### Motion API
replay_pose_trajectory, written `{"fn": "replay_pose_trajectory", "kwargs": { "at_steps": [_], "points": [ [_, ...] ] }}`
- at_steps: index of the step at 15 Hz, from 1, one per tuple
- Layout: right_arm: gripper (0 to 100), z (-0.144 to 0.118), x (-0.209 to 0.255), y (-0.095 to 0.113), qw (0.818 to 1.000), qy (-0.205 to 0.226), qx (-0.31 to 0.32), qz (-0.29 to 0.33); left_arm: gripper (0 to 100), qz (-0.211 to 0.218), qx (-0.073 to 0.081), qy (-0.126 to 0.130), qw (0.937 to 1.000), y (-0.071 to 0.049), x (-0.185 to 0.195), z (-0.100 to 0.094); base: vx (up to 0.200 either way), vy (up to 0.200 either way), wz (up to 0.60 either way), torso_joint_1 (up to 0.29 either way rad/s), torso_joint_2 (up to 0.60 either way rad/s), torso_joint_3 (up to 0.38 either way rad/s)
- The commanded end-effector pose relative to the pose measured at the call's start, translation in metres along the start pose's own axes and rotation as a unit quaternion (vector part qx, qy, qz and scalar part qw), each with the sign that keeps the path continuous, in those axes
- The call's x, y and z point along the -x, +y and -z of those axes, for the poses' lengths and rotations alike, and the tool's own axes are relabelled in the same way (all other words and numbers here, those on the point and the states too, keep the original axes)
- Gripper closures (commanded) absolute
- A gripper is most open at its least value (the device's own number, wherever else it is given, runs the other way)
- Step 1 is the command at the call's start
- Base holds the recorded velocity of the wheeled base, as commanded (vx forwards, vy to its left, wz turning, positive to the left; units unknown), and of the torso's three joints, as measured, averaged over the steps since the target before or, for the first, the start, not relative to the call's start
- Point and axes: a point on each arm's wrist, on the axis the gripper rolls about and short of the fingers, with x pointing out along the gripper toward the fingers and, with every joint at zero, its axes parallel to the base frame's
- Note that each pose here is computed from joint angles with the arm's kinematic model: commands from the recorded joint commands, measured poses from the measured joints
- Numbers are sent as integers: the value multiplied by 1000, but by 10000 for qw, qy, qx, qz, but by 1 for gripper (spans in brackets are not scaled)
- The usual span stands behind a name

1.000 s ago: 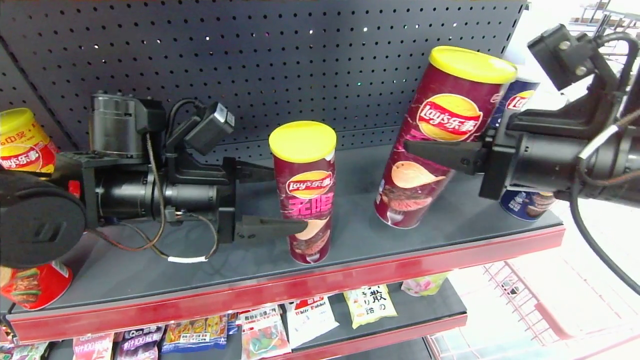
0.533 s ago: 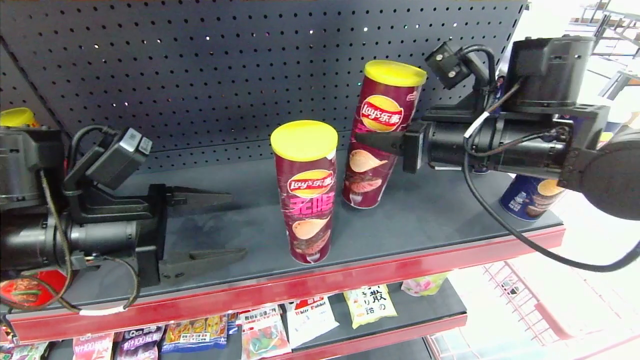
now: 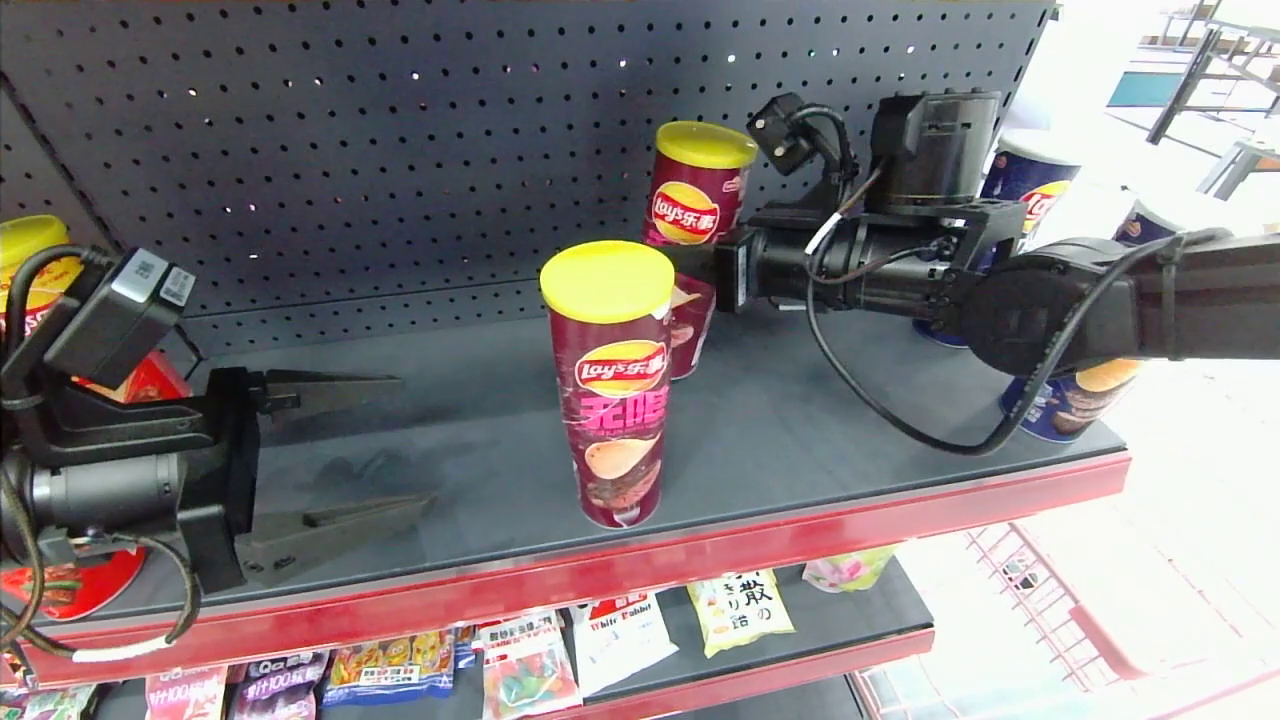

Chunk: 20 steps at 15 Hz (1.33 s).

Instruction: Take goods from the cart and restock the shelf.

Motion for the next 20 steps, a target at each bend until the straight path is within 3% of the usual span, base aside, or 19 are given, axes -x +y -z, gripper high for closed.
{"fn": "replay_pose_trajectory", "kwargs": {
  "at_steps": [1, 11, 12, 20],
  "points": [
    [100, 8, -9, 2, 9999, 85, -30, -69, 0, -16, -39, -30, 10000, 0, 1, -2, 0, 0, 0, 0, 0, 0],
    [100, 16, -20, 9, 9996, 179, -103, -178, 0, -18, -37, -35, 10000, -1, 2, -2, 0, 0, 0, 0, 0, 0],
    [0, 17, -20, 9, 9996, 186, -98, -179, 0, -16, -31, -30, 10000, 0, 1, -2, 0, 0, 0, 0, 0, 0],
    [0, 2, 18, 24, 9992, 178, -319, -158, 0, -230, 56, 112, 9997, 3, -2, 3, 0, 0, 0, 0, 0, 0]
  ]
}}
